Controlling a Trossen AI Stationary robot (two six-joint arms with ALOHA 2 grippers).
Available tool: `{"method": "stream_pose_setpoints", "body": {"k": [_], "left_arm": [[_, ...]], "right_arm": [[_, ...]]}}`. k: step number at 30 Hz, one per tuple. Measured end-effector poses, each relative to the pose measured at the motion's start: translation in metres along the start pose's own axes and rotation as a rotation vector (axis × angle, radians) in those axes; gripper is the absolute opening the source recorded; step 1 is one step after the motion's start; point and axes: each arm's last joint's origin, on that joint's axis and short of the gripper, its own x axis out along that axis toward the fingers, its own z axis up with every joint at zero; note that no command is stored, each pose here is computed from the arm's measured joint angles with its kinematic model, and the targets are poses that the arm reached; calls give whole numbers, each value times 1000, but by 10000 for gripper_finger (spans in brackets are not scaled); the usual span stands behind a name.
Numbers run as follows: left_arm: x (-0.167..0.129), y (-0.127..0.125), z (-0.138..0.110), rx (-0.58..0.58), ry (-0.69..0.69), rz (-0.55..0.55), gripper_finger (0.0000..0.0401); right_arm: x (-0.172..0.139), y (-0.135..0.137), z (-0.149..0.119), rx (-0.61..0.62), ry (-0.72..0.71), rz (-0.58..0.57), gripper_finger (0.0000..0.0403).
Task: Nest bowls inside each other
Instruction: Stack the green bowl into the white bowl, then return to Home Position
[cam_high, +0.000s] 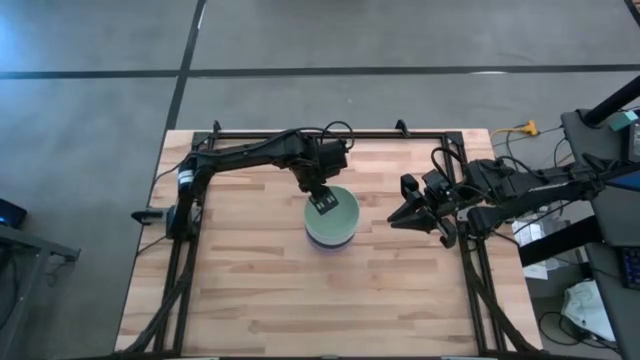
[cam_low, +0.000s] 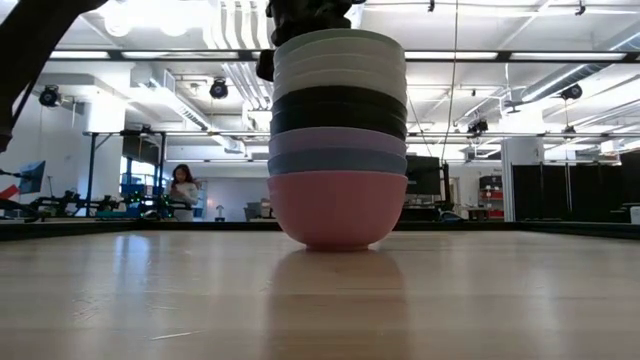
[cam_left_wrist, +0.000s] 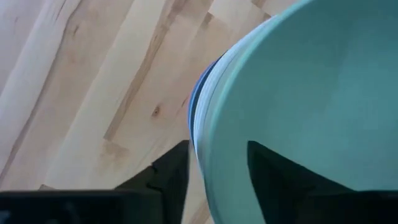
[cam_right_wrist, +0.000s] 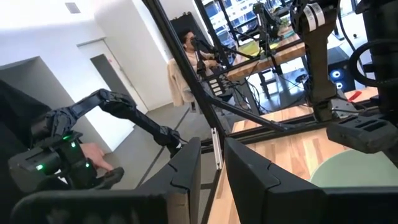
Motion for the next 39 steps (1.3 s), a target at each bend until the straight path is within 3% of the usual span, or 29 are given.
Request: {"method": "stream_pose_setpoints", "body": {"k": [6,15,19,22,25,33,39], "left_arm": [[-7,0,0,-1,-23,6,188],[-40,3,-6,9,-141,50,189],[-59,0,-5,76,-256,-35,151],[-61,-5,1,131,-321,-126,83],[-48,-6,7,162,-325,-126,15],[-14,-3,21,149,-252,-95,2],[-11,-1,22,163,-243,-88,1]], "right_arm": [[0,0,0,0,0,0,68],[0,0,0,0,-8,-16,68],[0,-1,0,-1,-11,-23,68],[0,-1,0,-1,-19,-40,68],[0,-1,0,-1,-19,-41,68],[0,-2,-1,49,-4,-47,68],[0,-2,-2,65,6,-52,68]]}}
